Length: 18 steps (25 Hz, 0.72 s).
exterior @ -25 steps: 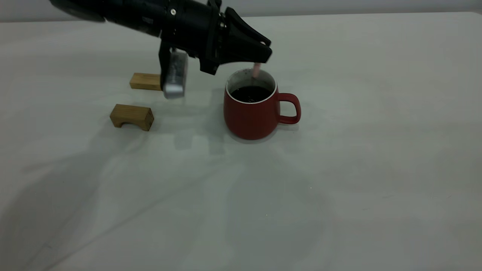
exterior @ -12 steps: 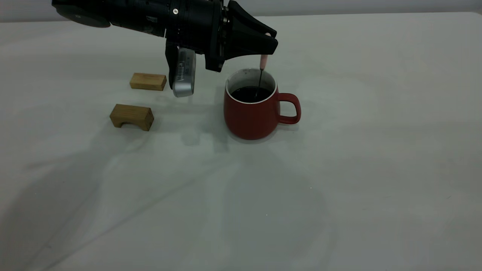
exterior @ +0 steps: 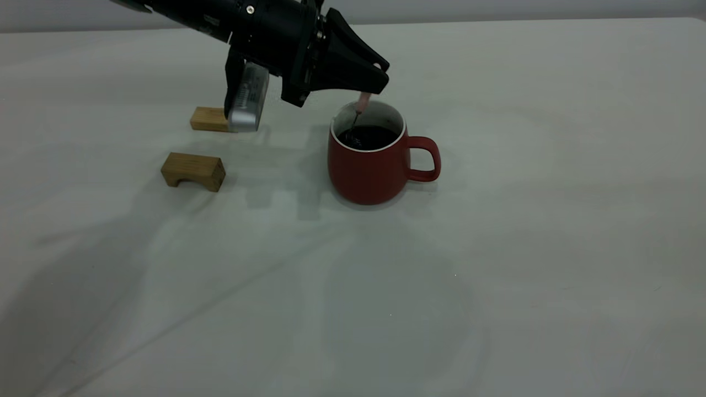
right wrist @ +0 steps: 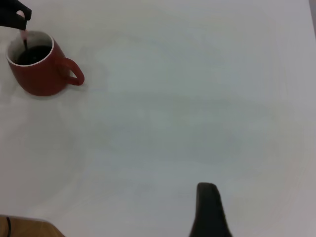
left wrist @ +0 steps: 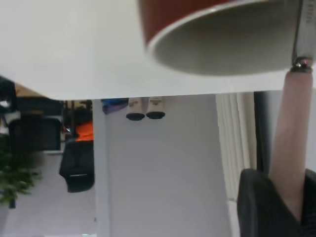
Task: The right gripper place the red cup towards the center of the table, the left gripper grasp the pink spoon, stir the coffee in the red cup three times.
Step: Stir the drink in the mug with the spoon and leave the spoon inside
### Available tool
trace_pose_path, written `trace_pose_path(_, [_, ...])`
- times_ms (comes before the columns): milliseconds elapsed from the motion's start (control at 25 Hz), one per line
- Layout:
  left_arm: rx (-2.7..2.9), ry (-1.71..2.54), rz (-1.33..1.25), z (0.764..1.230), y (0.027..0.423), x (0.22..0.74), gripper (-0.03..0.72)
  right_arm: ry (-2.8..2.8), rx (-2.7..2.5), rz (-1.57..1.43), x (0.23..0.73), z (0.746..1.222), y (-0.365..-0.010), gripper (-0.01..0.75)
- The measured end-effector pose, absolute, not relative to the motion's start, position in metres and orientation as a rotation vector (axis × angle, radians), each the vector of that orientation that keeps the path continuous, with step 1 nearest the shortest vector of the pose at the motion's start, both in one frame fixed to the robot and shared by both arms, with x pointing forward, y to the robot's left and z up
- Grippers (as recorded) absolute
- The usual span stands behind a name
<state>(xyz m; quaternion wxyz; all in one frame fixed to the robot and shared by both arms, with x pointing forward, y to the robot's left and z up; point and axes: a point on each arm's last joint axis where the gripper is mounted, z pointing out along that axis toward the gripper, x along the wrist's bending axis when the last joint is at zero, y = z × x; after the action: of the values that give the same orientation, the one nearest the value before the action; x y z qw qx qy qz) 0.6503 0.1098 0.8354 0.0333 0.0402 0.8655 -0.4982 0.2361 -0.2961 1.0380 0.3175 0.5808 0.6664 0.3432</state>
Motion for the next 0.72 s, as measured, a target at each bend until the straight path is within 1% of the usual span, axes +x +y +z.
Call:
trace_pose_path(120, [0.149, 2.592, -1.583, 0.838, 0.107, 0.652, 0.175, 1.754, 1.528, 0.903, 0.236, 1.038, -0.296, 0.583])
trace_pose_path(240, [0.101, 2.544, -1.722, 0.838, 0.103, 0.650, 0.175, 1.754, 1.528, 0.903, 0.236, 1.038, -0.296, 0.583])
trace_pose_path(400, [0.014, 2.618, -1.829, 0.831, 0.102, 0.643, 0.175, 1.754, 1.528, 0.903, 0.236, 1.038, -0.296, 0.583])
trace_pose_path(520, [-0.013, 2.732, -1.796, 0.830, 0.105, 0.639, 0.175, 1.754, 1.528, 0.903, 0.236, 1.038, -0.296, 0.583])
trace_pose_path(720, [0.081, 2.776, -1.588, 0.838, 0.114, 0.648, 0.175, 1.754, 1.528, 0.903, 0.236, 1.038, -0.296, 0.583])
